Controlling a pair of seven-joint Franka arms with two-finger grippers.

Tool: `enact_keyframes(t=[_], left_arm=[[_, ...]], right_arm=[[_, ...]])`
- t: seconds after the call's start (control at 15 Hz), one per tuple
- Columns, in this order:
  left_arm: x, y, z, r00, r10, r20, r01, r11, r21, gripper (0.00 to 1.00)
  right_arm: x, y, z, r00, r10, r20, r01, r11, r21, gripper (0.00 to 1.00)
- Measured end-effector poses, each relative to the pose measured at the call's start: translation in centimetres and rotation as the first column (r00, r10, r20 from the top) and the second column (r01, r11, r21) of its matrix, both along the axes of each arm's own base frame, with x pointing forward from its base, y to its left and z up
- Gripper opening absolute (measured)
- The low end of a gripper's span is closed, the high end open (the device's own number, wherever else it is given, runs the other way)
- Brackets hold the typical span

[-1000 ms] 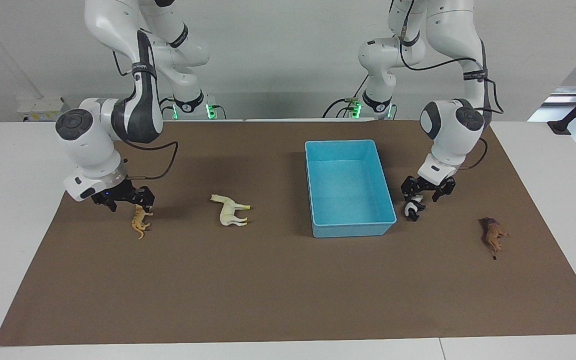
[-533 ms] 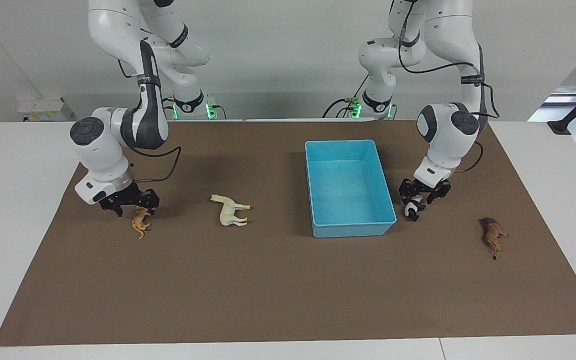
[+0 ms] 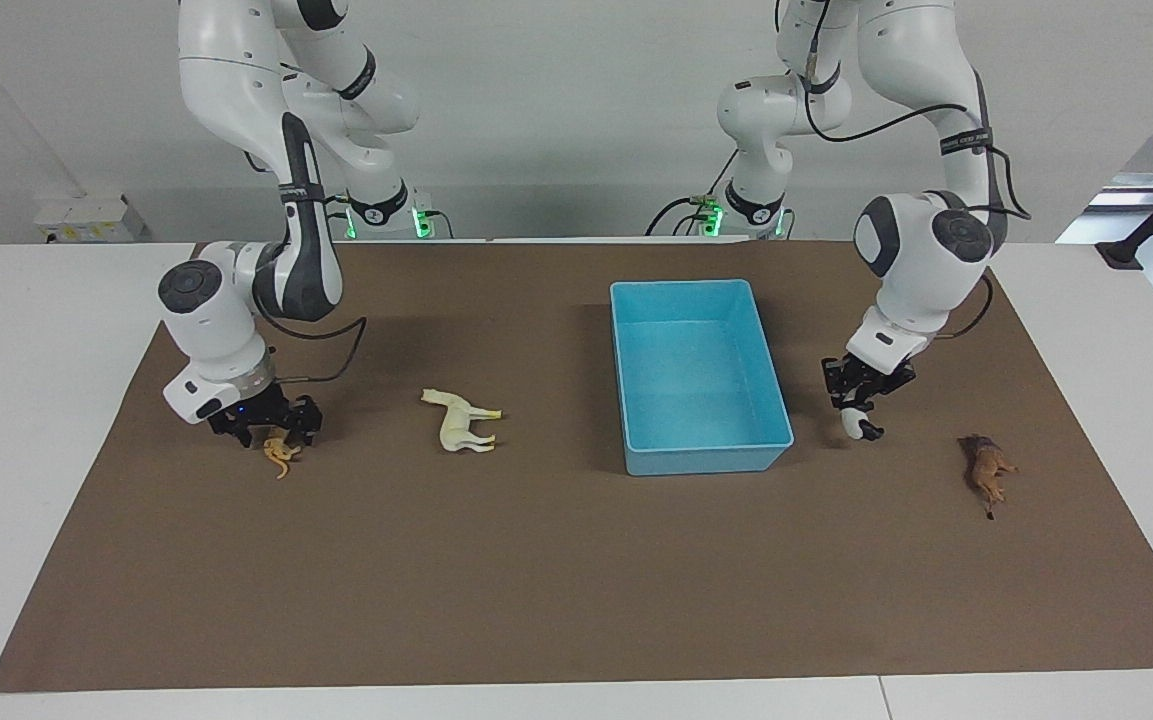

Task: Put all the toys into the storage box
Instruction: 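Grasp the panda with the left gripper while the right gripper grasps the dog, then release the black-and-white panda into the blue box with the left gripper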

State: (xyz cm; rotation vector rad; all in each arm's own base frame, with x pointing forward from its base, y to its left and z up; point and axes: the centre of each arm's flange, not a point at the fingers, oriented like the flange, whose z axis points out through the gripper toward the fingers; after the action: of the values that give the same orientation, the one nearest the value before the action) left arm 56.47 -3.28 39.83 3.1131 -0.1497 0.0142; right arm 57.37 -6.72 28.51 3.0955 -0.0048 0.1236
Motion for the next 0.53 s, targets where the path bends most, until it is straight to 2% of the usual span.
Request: enact_keyframes(t=[0.13,0.27,0.33,0.4,0.53], left_arm=[[0.2,-1.4,6.2,0.999,0.041,-0.022,-0.041,0.999,-0.006,0.32],[-0.6,-4.5,11.1,0.994,0.113,-0.001,-0.113,0.993,-0.029,0.32],[-1.2,-7.0,12.3,0.988,0.153,0.011,-0.152,0.988,-0.036,0.32],[-2.0,-9.9,12.7,0.983,0.184,0.015,-0.183,0.982,-0.041,0.32],[-3.6,-15.5,12.3,0.978,0.21,0.009,-0.209,0.977,-0.045,0.32]], right_arm=[[-0.1,-0.1,-0.1,0.999,-0.038,0.001,0.038,0.999,0.027,0.98],[-0.2,-0.1,-0.2,0.999,-0.05,-0.001,0.05,0.998,0.037,0.84],[-0.3,-0.1,-0.3,0.999,-0.051,-0.004,0.051,0.998,0.038,0.83],[-0.4,-0.1,-0.4,0.999,-0.052,-0.005,0.053,0.998,0.039,0.76],[-0.4,0.0,0.0,0.998,-0.056,0.002,0.056,0.998,0.04,0.54]])
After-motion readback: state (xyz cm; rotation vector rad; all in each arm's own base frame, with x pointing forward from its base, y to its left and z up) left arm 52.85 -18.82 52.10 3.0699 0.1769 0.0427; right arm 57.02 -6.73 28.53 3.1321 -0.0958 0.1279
